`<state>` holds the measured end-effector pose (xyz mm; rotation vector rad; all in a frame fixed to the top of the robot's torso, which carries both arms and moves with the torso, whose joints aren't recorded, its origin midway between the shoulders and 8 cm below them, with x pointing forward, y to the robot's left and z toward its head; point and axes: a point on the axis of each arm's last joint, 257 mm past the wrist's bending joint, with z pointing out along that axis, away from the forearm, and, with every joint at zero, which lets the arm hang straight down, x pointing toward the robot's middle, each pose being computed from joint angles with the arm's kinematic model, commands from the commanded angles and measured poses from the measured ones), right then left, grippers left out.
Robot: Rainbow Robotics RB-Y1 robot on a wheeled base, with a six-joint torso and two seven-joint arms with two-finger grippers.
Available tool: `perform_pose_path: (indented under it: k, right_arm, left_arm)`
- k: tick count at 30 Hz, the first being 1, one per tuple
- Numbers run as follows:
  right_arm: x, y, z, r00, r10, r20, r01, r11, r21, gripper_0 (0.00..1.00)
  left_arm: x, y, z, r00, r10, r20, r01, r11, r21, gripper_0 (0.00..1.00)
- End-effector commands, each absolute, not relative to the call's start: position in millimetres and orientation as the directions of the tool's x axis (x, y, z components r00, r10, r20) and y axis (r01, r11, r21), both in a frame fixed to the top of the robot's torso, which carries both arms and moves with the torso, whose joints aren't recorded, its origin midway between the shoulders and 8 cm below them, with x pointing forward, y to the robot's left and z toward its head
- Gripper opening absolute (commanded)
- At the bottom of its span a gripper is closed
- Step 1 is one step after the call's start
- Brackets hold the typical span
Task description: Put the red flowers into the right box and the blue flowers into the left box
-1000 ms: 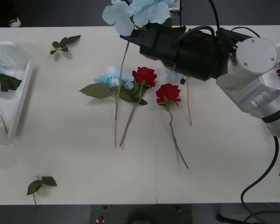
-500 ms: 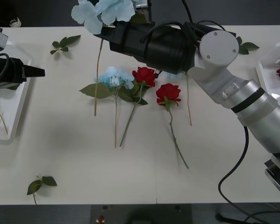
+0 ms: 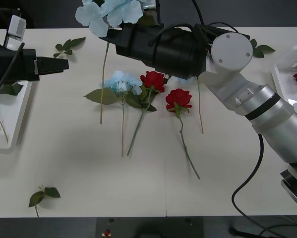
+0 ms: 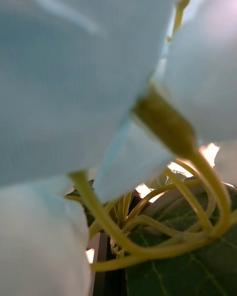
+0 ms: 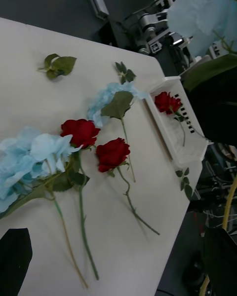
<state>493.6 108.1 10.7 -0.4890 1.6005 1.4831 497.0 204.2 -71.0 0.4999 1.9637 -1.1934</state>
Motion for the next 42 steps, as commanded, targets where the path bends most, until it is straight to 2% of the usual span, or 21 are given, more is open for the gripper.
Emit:
perform_pose_path:
  k: [1,11,23,24,25,26,27,42]
  right_arm:
    - [488,114,33,-0.481,0.268,-0.834,-0.819,0.202,0.537,0.00]
    - [489,115,35,-0.479,0.277,-0.833,-0.818,0.201,0.538,0.00]
    - [492,113,37,-0.474,0.292,-0.831,-0.816,0.207,0.539,0.00]
    - [492,113,37,-0.473,0.292,-0.831,-0.817,0.208,0.538,0.00]
    - [492,113,37,-0.472,0.291,-0.832,-0.817,0.209,0.537,0.00]
    - [492,113,37,-0.473,0.292,-0.831,-0.817,0.208,0.538,0.00]
    - [492,113,37,-0.473,0.292,-0.831,-0.817,0.208,0.538,0.00]
    - [493,113,37,-0.470,0.293,-0.832,-0.817,0.211,0.536,0.00]
  left_arm:
    - [490,154,-34,-0.530,-0.019,-0.848,0.786,0.366,-0.499,1.00]
    - [473,97,-34,-0.548,0.004,-0.836,0.813,0.239,-0.532,1.00]
    - [440,97,-44,-0.575,0.099,-0.812,0.815,0.159,-0.557,1.00]
    - [439,97,-45,-0.575,0.103,-0.812,0.815,0.156,-0.558,0.90]
    - [438,97,-45,-0.575,0.104,-0.812,0.815,0.155,-0.558,0.69]
    - [438,97,-44,-0.576,0.103,-0.811,0.815,0.152,-0.559,0.15]
    - [437,96,-44,-0.577,0.104,-0.810,0.814,0.149,-0.561,0.00]
    - [435,91,-45,-0.586,0.108,-0.803,0.809,0.137,-0.572,0.00]
